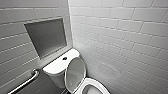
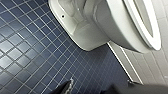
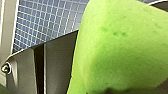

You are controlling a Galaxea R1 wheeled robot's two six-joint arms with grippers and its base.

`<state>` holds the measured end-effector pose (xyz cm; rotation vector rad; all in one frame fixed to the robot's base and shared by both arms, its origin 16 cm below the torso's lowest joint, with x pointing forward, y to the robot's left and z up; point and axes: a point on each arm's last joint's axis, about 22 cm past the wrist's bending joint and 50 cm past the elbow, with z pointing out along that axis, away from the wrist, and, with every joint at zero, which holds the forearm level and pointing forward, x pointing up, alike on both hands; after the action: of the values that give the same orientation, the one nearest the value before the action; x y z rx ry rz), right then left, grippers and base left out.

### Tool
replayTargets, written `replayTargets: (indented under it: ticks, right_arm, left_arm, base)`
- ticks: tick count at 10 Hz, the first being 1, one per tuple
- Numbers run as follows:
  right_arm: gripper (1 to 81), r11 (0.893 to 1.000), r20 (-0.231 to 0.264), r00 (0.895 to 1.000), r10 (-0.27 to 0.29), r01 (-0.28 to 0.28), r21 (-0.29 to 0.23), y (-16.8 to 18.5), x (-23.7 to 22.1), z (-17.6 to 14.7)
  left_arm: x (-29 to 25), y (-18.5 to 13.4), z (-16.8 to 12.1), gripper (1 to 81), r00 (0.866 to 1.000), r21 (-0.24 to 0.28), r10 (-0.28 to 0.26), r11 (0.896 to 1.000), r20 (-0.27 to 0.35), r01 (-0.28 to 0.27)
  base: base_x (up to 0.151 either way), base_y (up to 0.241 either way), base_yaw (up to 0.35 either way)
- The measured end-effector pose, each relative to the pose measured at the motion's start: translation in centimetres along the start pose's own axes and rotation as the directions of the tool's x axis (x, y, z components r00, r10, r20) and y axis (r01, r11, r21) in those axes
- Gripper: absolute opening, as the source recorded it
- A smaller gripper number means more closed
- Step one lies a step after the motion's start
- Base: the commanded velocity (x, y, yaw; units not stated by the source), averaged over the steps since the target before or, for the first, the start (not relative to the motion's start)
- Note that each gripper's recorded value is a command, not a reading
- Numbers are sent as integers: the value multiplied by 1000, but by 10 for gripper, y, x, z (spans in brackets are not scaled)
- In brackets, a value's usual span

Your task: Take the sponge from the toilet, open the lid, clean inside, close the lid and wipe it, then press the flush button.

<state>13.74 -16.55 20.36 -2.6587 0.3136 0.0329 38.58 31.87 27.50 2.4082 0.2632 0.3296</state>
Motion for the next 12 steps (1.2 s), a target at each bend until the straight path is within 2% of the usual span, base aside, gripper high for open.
replayTargets:
  ticks: [2, 3, 4, 6, 7, 9, 12]
  right_arm:
    - [10, 1000, -4, 1000, -6, 6, 4, -4, 4, 2]
    - [10, 1000, -4, 1000, -8, 8, 16, -12, 4, 5]
    - [10, 1000, -5, 1000, -11, 11, 17, -13, 5, 6]
    - [10, 1000, -6, 1000, -15, 15, -1, -5, 6, 5]
    - [10, 1000, -7, 1000, -17, 17, -10, -4, 6, 7]
    - [10, 1000, -8, 1000, -17, 17, -12, -9, 4, 11]
    - [10, 1000, -5, 1000, -17, 16, -23, -7, 1, 5]
  left_arm:
    - [-38, -26, 2, 811, 996, 78, 52, 995, 65, -57]
    - [-52, -31, 7, 811, 993, 98, 78, 991, 94, -87]
    - [-65, -27, 16, 811, 988, 98, 96, 989, 119, -108]
    - [-114, -7, 33, 811, 974, 56, 120, 989, 192, -133]
    - [-132, -4, 31, 811, 967, 40, 127, 989, 219, -139]
    - [-127, -16, 24, 811, 962, 63, 148, 984, 228, -166]
    - [-124, -10, 23, 811, 962, 61, 151, 984, 228, -169]
  base:
    - [0, 0, 0]
    - [0, 0, 0]
    - [0, 0, 0]
    - [0, 0, 0]
    - [0, 0, 0]
    - [0, 0, 0]
    - [0, 0, 0]
